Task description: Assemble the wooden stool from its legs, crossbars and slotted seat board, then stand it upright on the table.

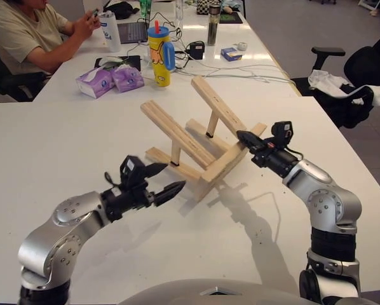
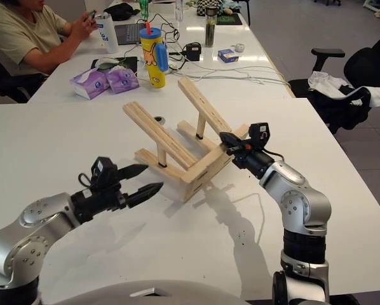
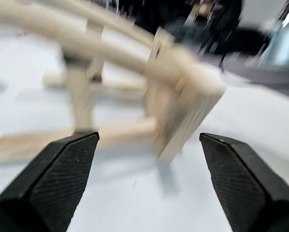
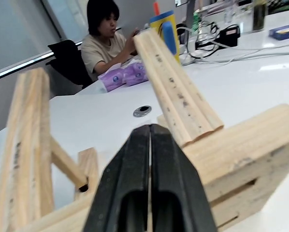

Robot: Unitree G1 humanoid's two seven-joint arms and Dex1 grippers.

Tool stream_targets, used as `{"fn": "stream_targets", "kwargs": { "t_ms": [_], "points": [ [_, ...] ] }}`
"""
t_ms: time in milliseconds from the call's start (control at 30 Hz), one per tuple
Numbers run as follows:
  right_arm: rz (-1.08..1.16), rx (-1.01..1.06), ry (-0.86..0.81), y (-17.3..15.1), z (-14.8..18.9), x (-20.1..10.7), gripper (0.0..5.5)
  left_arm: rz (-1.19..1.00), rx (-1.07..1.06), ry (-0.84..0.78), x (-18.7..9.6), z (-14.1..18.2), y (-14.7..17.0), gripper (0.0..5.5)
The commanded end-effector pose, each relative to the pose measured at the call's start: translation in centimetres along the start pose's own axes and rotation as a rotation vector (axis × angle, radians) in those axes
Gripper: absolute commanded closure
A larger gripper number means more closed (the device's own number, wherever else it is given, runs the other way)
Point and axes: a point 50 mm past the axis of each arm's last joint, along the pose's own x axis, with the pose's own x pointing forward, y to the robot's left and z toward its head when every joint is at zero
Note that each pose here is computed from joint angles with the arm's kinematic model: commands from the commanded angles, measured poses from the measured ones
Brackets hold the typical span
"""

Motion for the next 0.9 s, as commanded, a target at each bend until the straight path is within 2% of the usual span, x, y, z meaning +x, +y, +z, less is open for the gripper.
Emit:
{"fn": "stream_targets", "kwargs": {
  "t_ms": [33, 167, 333, 400, 533, 567, 633, 667, 700, 800, 900],
  "points": [
    [-0.176, 0.074, -0.015, -2.3, -1.4, -1.3, 5.47, -0.051, 0.040, 0.074, -0.5, -1.7, -0.3, 1.60],
    [-0.096, 0.212, -0.230, -1.2, 1.2, -0.9, 5.47, -0.101, 0.048, -0.026, 2.2, -0.6, -2.0, 1.60],
    [0.038, 0.309, -0.359, 0.8, 3.7, 0.0, 5.47, -0.131, 0.040, -0.100, 6.6, 0.8, -4.3, 1.60],
    [0.016, 0.322, -0.435, 0.2, 5.4, -0.6, 5.47, -0.131, 0.040, -0.097, 7.5, 1.0, -4.5, 1.60],
    [-0.125, 0.199, -0.406, -1.9, 6.0, -1.4, 5.47, -0.090, 0.036, -0.062, 8.1, 0.4, -3.9, 1.60],
    [-0.254, 0.151, -0.338, -3.4, 4.7, -2.0, 5.47, -0.105, 0.039, -0.052, 8.5, 0.2, -3.9, 1.60],
    [-0.455, -0.035, -0.038, -5.3, 0.5, -3.2, 5.47, -0.152, 0.050, -0.038, 9.7, 0.2, -4.4, 1.60],
    [-0.418, -0.139, 0.161, -5.0, -2.1, -3.4, 5.47, -0.160, 0.053, -0.044, 10.3, 0.5, -4.5, 1.60],
    [-0.376, -0.146, 0.259, -4.4, -3.8, -3.8, 5.47, -0.165, 0.059, -0.050, 10.7, 0.7, -4.7, 1.60],
    [-0.312, -0.132, 0.342, -3.4, -5.2, -4.5, 5.47, -0.167, 0.073, -0.056, 11.1, 1.1, -4.7, 1.60],
    [-0.030, -0.109, 0.355, 0.3, -5.5, -3.5, 5.47, -0.101, 0.053, -0.058, 10.5, 0.8, -3.8, 1.60]
  ]
}}
